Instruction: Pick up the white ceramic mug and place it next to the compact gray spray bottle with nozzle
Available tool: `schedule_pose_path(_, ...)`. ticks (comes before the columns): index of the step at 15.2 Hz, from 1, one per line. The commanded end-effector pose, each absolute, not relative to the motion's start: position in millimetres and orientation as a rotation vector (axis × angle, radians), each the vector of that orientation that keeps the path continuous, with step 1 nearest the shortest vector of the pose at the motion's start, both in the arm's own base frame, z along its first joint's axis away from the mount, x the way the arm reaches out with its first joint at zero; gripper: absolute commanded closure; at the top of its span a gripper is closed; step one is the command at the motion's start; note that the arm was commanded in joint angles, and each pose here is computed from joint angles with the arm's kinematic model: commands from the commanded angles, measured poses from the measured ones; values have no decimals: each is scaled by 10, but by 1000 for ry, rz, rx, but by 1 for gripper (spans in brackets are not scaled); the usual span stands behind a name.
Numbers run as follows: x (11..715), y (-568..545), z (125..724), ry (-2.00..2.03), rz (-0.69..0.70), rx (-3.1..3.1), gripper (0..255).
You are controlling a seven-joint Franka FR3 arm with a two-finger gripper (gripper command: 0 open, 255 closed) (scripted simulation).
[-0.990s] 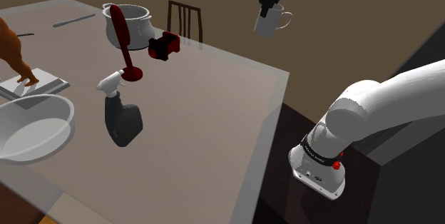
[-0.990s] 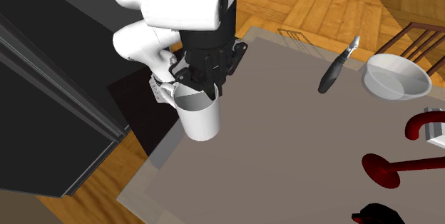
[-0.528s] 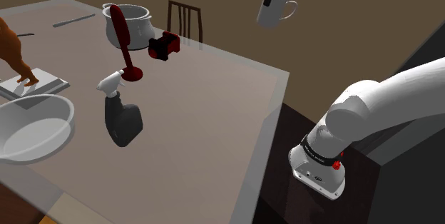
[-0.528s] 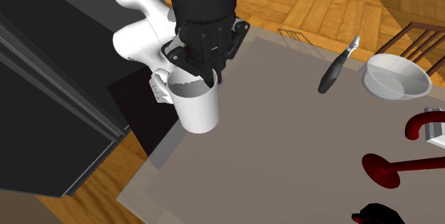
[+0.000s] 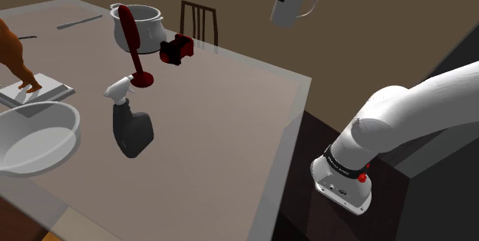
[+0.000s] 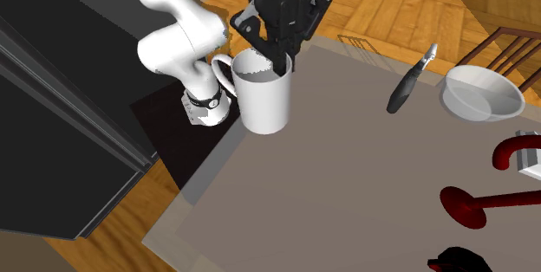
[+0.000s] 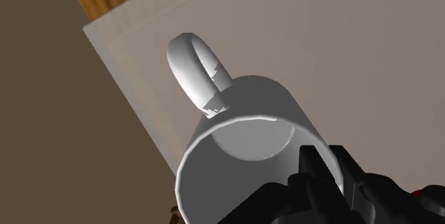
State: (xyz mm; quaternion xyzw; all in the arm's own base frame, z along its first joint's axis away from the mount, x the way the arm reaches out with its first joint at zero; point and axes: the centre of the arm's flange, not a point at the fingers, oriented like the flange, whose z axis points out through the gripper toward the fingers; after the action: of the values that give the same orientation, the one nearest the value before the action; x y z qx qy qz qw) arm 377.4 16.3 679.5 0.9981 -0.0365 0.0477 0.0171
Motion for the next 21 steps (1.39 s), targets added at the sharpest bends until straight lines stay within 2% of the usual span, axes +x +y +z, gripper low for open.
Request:
schedule_pose_path(1,3757,445,6786,-115,148,3102,255)
schedule_pose_path(21,3491,3072,6789,-115,148,3102,255)
